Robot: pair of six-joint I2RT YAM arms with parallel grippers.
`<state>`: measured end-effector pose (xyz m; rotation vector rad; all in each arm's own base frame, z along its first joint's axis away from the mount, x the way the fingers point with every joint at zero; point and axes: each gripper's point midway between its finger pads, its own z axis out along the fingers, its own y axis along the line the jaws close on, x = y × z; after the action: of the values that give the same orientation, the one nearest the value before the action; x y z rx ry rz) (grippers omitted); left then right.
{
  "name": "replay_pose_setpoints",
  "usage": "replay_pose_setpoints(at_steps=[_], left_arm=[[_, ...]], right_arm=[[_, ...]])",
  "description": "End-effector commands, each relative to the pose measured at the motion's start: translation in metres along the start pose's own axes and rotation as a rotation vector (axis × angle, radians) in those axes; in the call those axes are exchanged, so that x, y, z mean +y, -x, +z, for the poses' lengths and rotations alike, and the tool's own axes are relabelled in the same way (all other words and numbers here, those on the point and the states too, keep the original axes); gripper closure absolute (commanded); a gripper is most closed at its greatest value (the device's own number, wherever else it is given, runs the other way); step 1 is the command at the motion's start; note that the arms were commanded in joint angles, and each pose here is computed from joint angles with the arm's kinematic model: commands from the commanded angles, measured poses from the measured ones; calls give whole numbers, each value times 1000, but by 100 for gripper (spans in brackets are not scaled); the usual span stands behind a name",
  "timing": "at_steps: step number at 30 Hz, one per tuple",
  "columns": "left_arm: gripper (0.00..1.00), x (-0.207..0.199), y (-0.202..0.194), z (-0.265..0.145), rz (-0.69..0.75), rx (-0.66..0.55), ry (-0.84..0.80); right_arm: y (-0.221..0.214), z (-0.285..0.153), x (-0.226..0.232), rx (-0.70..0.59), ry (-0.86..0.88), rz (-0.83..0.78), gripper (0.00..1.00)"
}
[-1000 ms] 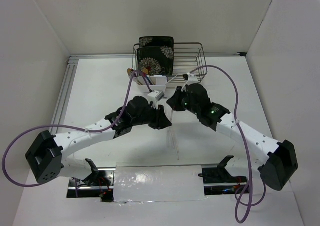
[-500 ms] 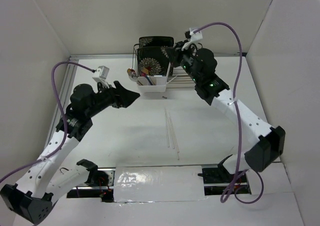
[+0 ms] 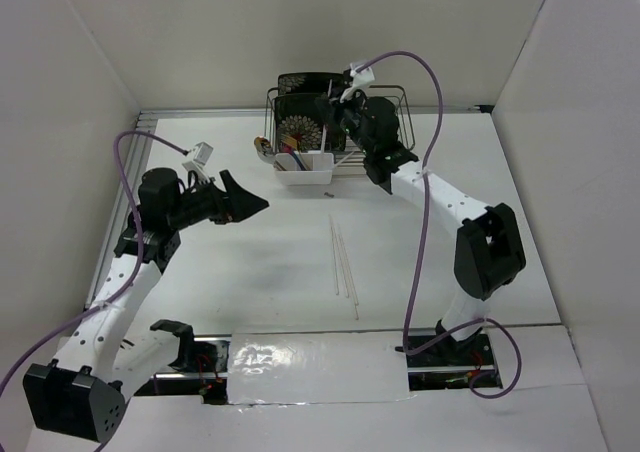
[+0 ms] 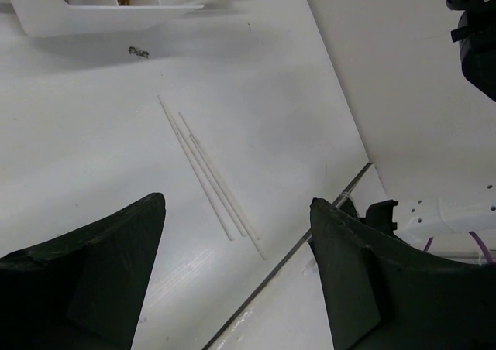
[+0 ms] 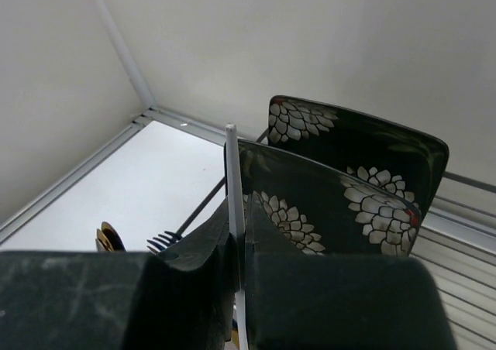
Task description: Sort the eating utensils into containers
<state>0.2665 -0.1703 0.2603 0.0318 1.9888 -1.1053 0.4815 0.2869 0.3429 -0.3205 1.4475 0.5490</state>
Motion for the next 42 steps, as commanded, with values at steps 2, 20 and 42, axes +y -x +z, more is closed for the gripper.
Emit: replay_pose_setpoints(at_steps=[2, 20, 42], left_arm=[[12, -7, 10, -11, 61, -10, -67], [12, 1, 8, -12, 100, 6, -57], [14, 8, 12, -10, 151, 1, -28]], right_arm=[[37, 15, 5, -157, 41, 2, 100], [-23, 14, -9, -125, 11, -86, 100], [70, -3, -25, -52, -143, -81, 18]])
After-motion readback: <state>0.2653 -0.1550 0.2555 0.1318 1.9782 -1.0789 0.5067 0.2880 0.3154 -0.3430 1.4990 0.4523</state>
